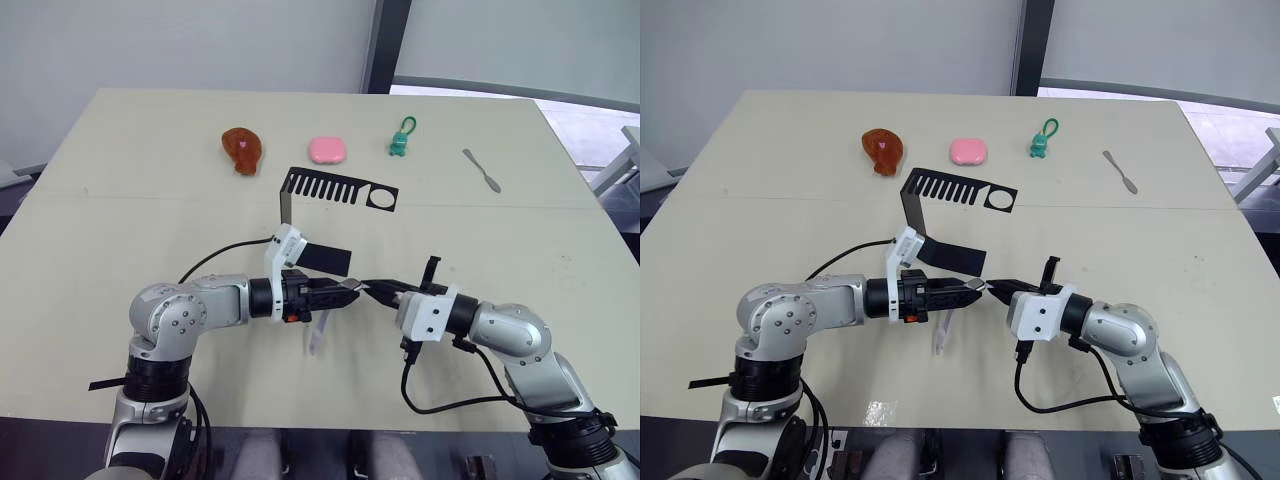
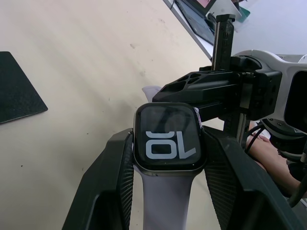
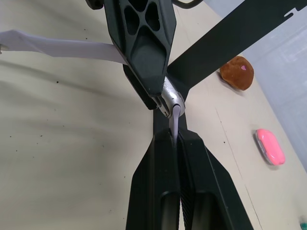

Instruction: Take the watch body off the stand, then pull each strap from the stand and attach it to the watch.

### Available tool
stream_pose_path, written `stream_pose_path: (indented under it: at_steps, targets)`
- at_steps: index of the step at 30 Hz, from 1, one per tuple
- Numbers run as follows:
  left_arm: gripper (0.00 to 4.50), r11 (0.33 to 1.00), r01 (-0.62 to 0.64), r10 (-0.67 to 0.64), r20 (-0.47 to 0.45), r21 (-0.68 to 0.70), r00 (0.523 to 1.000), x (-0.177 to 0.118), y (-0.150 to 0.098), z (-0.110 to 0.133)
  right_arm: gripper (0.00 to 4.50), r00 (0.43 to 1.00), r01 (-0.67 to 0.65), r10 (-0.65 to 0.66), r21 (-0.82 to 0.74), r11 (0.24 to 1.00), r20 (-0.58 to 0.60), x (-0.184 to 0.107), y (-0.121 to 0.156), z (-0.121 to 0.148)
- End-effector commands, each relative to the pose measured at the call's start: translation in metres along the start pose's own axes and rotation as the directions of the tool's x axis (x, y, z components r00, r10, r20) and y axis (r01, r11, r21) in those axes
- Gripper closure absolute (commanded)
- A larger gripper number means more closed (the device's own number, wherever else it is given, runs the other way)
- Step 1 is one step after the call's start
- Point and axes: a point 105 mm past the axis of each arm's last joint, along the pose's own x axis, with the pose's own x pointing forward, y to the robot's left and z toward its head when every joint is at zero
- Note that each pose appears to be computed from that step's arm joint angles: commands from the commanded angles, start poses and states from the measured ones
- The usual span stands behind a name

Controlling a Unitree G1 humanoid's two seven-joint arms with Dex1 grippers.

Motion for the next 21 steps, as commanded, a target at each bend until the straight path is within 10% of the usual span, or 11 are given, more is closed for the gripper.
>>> stream_pose_path:
  at_steps: [1,21]
  targets:
    - [2.91,0.994,0.103,-0.102,-0.02,0.037,0.995,0.0127,-0.0231,-0.0017,4.5,0.991,-0.002,0.008,-0.05,0.999,0.132,0.0109,0.0009,0.0313]
    - [2.91,0.994,0.105,-0.103,-0.027,0.043,0.994,0.0147,-0.0238,-0.0035,4.5,0.992,-0.014,0.02,-0.044,0.999,0.125,0.0124,0.0026,0.03]
